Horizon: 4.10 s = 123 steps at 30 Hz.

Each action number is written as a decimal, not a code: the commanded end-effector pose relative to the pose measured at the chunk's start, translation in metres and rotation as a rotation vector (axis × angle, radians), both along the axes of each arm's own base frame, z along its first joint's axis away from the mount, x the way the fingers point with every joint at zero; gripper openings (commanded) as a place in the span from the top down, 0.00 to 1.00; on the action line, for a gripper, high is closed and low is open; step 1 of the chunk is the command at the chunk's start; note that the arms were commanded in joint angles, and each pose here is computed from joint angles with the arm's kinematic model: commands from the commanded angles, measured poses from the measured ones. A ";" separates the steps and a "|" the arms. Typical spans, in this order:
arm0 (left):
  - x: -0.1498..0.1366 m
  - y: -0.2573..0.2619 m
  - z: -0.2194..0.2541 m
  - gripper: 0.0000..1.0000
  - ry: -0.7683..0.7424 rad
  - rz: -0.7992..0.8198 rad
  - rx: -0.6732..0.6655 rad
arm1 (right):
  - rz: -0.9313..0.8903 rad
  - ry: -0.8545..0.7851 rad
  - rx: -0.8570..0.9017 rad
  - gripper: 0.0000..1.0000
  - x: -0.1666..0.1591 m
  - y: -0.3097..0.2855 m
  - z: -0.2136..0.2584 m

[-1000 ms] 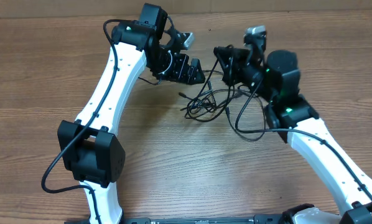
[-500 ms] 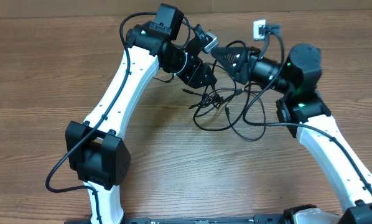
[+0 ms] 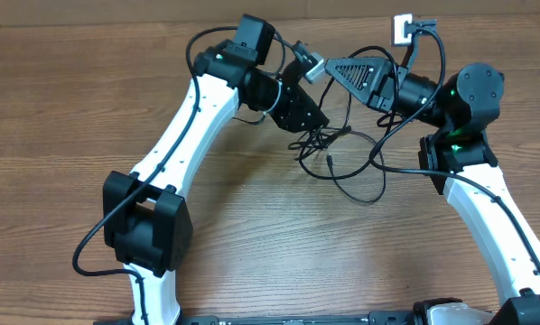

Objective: Untangle cables

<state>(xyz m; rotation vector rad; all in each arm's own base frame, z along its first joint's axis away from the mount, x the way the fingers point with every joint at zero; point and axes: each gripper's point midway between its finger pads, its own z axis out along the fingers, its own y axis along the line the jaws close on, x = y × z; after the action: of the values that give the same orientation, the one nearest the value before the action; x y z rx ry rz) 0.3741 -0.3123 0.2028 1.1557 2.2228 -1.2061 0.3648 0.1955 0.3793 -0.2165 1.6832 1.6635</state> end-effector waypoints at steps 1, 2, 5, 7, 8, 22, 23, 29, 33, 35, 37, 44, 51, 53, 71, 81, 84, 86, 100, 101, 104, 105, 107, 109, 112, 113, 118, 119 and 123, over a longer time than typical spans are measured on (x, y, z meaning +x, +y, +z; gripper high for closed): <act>-0.008 -0.013 0.004 0.86 -0.006 -0.047 -0.045 | 0.022 -0.016 0.018 0.96 -0.007 0.001 0.018; -0.007 -0.012 0.003 0.95 -0.007 -0.039 -0.033 | 0.019 -0.024 0.015 0.96 -0.006 0.000 0.018; 0.005 -0.002 -0.007 0.96 0.036 0.063 0.042 | -0.006 -0.113 -0.028 0.96 -0.003 -0.003 0.016; 0.020 0.012 -0.014 0.96 0.095 0.186 0.092 | -0.034 -0.127 -0.068 0.96 0.002 -0.004 0.006; 0.029 0.023 -0.018 0.95 0.136 0.266 0.120 | -0.051 -0.119 -0.087 0.96 0.006 -0.005 -0.001; 0.048 0.122 -0.040 0.96 0.741 0.890 0.220 | -0.680 0.494 -0.667 0.11 0.040 -0.108 -0.186; 0.045 0.123 -0.041 0.96 0.761 0.900 0.226 | -0.659 0.509 -0.668 0.04 0.036 -0.105 -0.189; 0.031 0.130 -0.048 0.95 0.930 1.033 0.284 | -0.394 0.556 -0.577 0.00 0.008 -0.061 -0.187; 0.020 0.136 -0.052 0.95 1.126 1.212 0.324 | -0.283 0.529 -0.584 0.00 -0.007 -0.023 -0.186; 0.016 0.137 -0.053 0.96 1.191 1.262 0.336 | -0.237 0.510 -0.602 0.00 -0.016 -0.003 -0.187; 0.014 0.137 -0.053 0.96 1.235 1.298 0.340 | -0.232 0.485 -0.649 0.00 -0.021 0.013 -0.193; -0.007 0.139 -0.053 0.96 1.464 1.454 0.399 | -0.225 0.384 -0.742 0.00 -0.024 0.058 -0.211; -0.009 0.139 -0.053 0.96 1.482 1.465 0.407 | -0.208 0.366 -0.750 0.18 -0.018 0.076 -0.227; -0.010 0.140 -0.053 0.96 1.482 1.466 0.408 | -0.217 0.368 -0.756 0.35 -0.017 0.074 -0.229; -0.006 0.137 -0.039 0.96 1.310 1.164 0.333 | -0.662 0.366 -0.939 0.96 0.027 -0.006 -0.240; 0.015 0.290 0.011 0.96 0.837 1.440 0.276 | -1.128 0.686 -0.969 0.96 0.048 -0.213 -0.256; 0.008 0.336 0.028 0.96 0.762 1.583 0.262 | -1.228 0.746 -0.939 0.96 0.043 -0.259 -0.256; 0.001 0.368 0.036 0.96 0.730 1.678 0.256 | -1.292 0.783 -0.917 0.96 0.038 -0.289 -0.256; -0.027 0.454 0.034 0.96 0.671 1.951 0.372 | -1.512 0.808 -1.064 0.96 0.008 -0.382 -0.245; -0.032 0.460 0.033 0.96 0.675 1.973 0.386 | -1.542 0.816 -1.075 0.96 0.003 -0.390 -0.244; -0.044 0.478 0.032 0.96 0.705 2.025 0.387 | -1.594 0.841 -1.064 0.96 -0.006 -0.409 -0.242; -0.053 0.490 0.031 0.96 0.726 2.058 0.382 | -1.599 0.851 -1.046 0.96 -0.009 -0.415 -0.243; -0.059 0.495 0.030 0.96 0.757 2.071 0.366 | -1.553 0.855 -0.999 0.96 -0.005 -0.412 -0.246; -0.062 0.494 0.030 0.96 0.784 2.067 0.352 | -1.472 0.850 -0.941 0.95 0.002 -0.399 -0.251; -0.058 0.484 0.030 0.96 0.800 2.012 0.319 | -1.358 0.839 -0.871 0.63 0.013 -0.379 -0.255; -0.054 0.476 0.031 0.96 0.804 1.971 0.295 | -1.321 0.832 -0.848 0.41 0.016 -0.371 -0.256; -0.046 0.455 0.033 0.96 0.821 1.874 0.252 | -1.257 0.844 -0.819 0.00 0.017 -0.359 -0.260; -0.046 0.449 0.033 0.96 0.828 1.861 0.261 | -1.258 0.843 -0.818 0.00 0.017 -0.359 -0.260; -0.038 0.421 0.034 0.96 0.830 1.777 0.265 | -1.257 0.844 -0.818 0.00 0.017 -0.359 -0.260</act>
<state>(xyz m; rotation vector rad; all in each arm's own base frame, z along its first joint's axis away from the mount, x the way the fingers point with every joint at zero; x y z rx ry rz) 0.3262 0.1314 0.2275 -1.5920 2.4683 -0.3879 0.3790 -0.1657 0.1192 1.0994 2.2180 0.0081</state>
